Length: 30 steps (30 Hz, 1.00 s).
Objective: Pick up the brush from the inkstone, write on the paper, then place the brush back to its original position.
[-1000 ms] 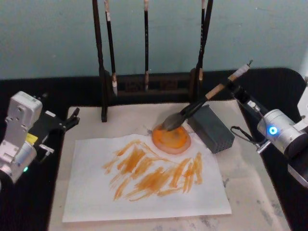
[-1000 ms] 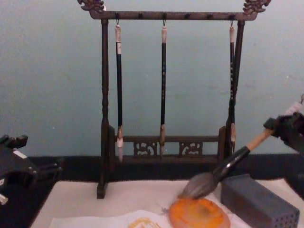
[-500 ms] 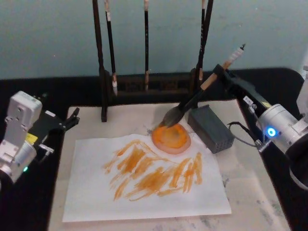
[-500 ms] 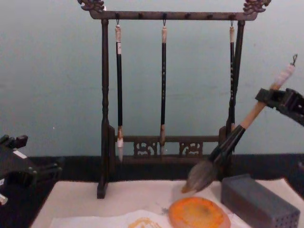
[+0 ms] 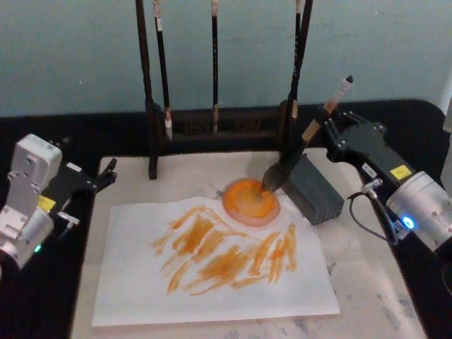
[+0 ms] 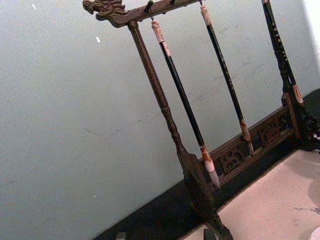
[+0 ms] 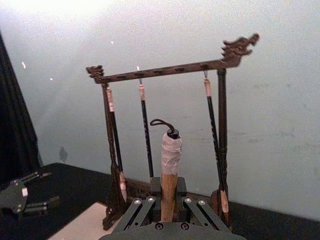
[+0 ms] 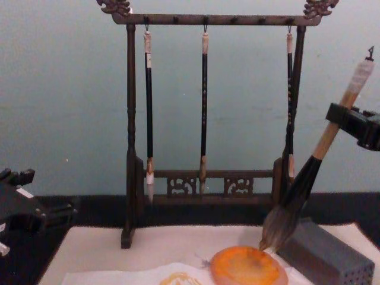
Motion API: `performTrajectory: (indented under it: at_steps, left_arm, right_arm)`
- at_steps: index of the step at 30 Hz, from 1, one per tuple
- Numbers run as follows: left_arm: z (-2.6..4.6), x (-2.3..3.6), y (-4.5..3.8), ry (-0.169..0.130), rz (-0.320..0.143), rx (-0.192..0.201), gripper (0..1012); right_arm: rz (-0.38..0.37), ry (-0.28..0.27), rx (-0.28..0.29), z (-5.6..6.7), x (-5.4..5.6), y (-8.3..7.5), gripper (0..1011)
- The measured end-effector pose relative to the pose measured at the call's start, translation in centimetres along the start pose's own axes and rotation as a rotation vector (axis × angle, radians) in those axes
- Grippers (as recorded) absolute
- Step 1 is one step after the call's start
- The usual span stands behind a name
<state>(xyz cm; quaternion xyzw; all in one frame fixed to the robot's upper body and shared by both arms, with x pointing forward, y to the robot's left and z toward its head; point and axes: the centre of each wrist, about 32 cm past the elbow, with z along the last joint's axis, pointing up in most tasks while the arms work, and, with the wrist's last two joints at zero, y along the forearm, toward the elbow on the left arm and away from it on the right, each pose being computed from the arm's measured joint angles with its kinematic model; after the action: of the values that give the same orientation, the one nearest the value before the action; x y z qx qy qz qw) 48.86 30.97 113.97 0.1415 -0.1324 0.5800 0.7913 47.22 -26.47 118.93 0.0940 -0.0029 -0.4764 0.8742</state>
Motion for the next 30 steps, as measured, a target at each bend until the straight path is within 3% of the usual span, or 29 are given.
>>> performTrajectory:
  at_steps: [16,30]
  left_arm:
    - [0.00,0.00,0.00,0.000,0.000,0.000,1001]
    - [0.00,0.00,0.00,0.000,0.000,0.000,1001]
  right_arm:
    - [0.059,-0.207,0.038,0.0,-1.3,-2.3,168]
    - [0.081,-0.295,0.026,-0.3,-2.0,-3.8,168]
